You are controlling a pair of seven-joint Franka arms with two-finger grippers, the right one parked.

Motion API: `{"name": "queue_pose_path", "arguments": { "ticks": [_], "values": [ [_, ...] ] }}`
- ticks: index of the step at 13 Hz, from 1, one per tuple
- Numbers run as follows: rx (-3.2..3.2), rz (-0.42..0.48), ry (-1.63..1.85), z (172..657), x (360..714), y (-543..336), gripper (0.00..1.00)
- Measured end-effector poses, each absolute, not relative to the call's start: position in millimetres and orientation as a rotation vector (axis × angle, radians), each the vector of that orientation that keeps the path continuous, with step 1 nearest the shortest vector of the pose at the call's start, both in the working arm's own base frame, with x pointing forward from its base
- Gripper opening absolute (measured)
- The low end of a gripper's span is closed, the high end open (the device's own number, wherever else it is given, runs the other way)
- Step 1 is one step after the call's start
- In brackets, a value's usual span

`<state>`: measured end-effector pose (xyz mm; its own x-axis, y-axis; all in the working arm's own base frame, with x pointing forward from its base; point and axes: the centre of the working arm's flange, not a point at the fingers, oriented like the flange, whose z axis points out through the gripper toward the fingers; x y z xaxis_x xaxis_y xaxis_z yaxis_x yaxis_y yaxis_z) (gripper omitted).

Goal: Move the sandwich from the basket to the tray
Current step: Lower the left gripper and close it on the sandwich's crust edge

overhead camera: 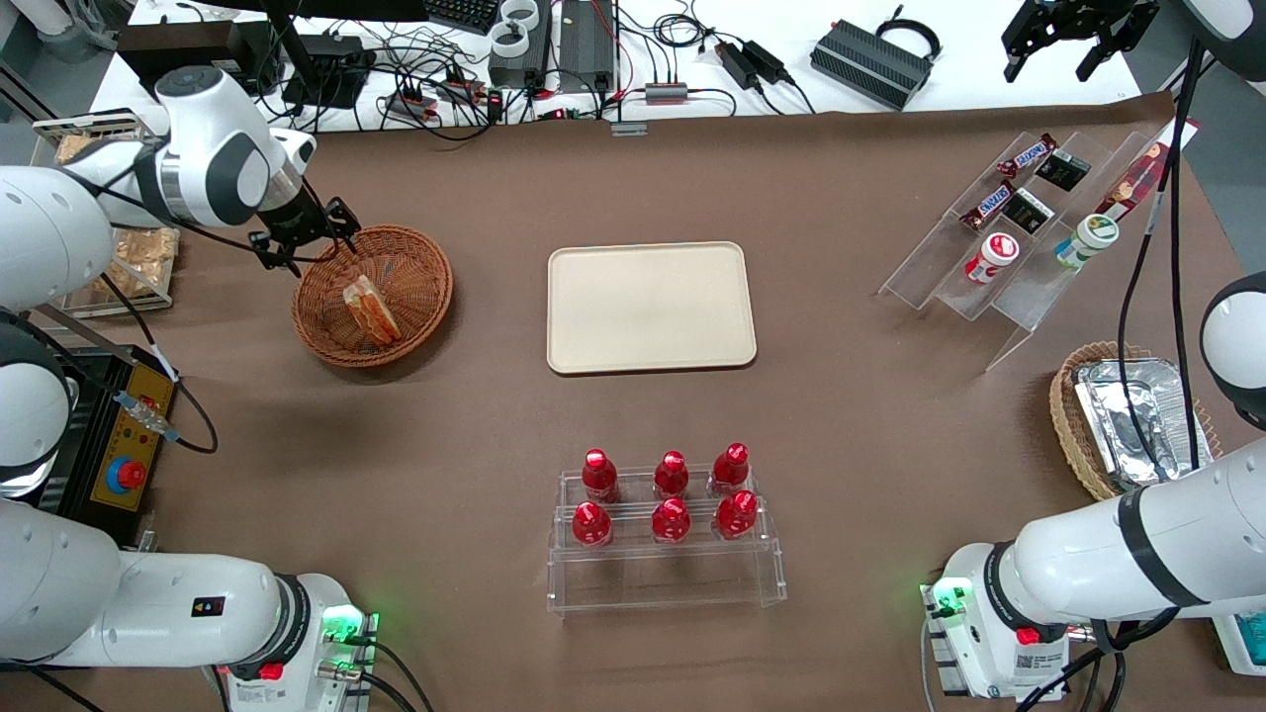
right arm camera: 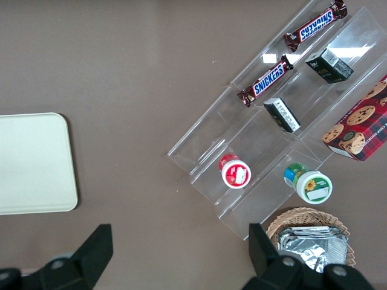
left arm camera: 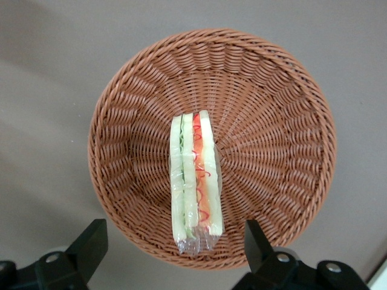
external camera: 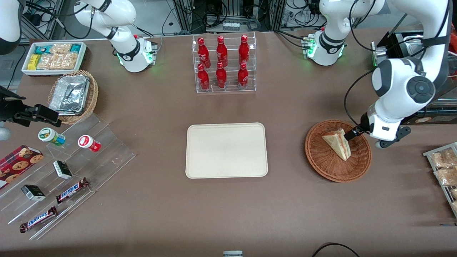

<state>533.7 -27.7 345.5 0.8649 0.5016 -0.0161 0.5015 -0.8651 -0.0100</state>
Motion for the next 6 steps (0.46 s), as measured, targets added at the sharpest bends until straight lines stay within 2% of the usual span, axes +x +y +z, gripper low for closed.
{"name": "queue_pose_path", "arguments": {
  "ticks": [6],
  "values": [
    [-3.013,-0.01,-0.904,313,522,-46,1.0]
  ]
}}
